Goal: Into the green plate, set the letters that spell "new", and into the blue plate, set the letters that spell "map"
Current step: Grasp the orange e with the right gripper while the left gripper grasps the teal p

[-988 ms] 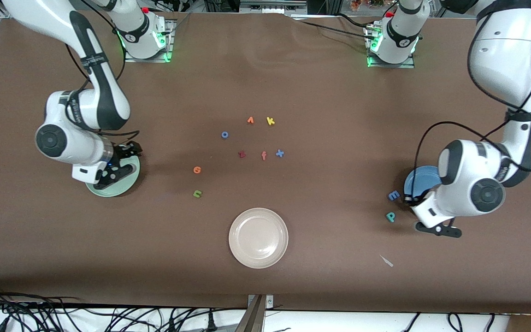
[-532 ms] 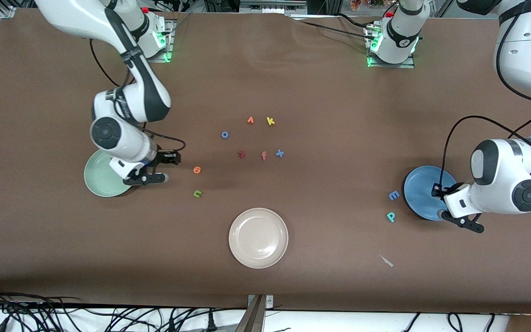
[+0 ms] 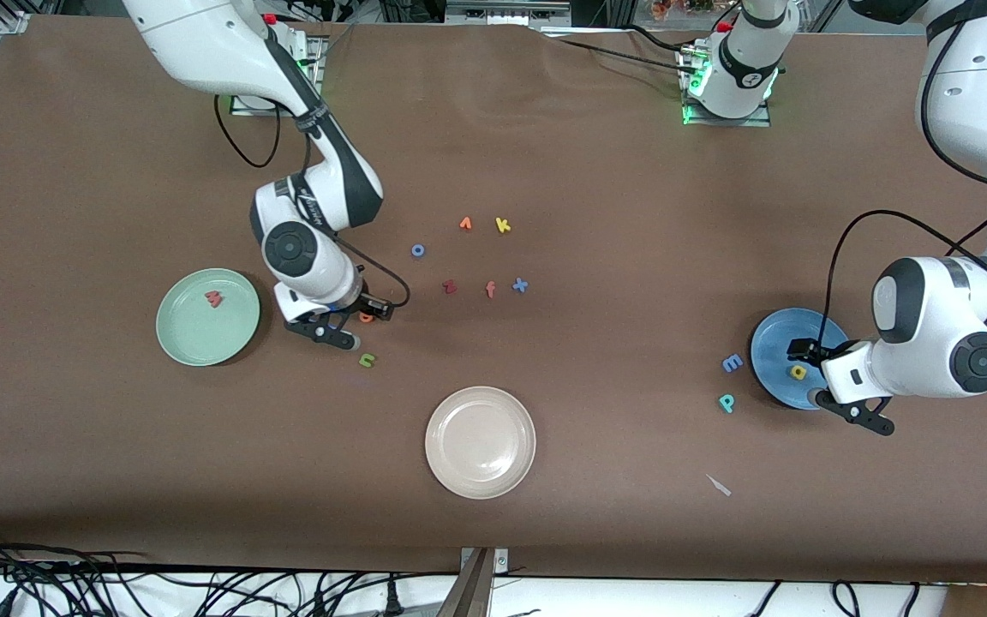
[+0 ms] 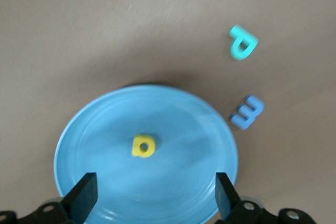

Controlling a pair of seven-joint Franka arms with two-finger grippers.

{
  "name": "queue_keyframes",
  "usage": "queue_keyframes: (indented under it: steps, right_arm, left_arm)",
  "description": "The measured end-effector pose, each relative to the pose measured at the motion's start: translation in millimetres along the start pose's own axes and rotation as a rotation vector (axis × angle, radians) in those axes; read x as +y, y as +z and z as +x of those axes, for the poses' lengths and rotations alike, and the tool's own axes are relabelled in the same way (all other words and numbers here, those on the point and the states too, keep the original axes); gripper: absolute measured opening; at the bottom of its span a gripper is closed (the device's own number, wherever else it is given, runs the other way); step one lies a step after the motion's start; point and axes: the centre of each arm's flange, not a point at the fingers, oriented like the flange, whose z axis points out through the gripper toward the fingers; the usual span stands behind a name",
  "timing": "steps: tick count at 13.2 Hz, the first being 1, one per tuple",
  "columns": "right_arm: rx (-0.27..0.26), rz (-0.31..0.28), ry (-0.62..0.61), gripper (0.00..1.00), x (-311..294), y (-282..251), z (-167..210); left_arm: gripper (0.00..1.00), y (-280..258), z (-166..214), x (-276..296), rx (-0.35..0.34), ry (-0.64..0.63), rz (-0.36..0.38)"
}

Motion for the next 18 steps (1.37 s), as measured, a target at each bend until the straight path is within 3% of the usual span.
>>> queue_keyframes:
  steps: [4, 7, 9, 12, 17, 18]
  right_arm:
    - [0.008, -0.04, -0.011, 0.69, 7, 19, 4]
    - [0.019, -0.041, -0.012, 0.66, 10, 27, 7]
    - [0.024, -0.036, -0.013, 0.63, 9, 28, 8]
    - [0.033, -0.027, -0.015, 0.29, 7, 23, 8]
    - [0.031, -0.056, -0.038, 0.28, 18, 10, 17]
    - [0.021, -0.079, -0.069, 0.28, 30, -4, 25]
  left_arm:
    - [1.0, -12, 34, 67, 0.029, -0.013, 0.016]
    - [1.0, 3, 55, 88, 0.1, -0.043, 0.032]
    - [1.0, 23, 63, 95, 0.105, -0.052, 0.028]
    - [0.98, 50, 69, 92, 0.124, -0.056, 0.024]
    - [0.93, 80, 76, 90, 0.156, -0.07, 0.022]
    - [0.86, 82, 77, 90, 0.156, -0.071, 0.021]
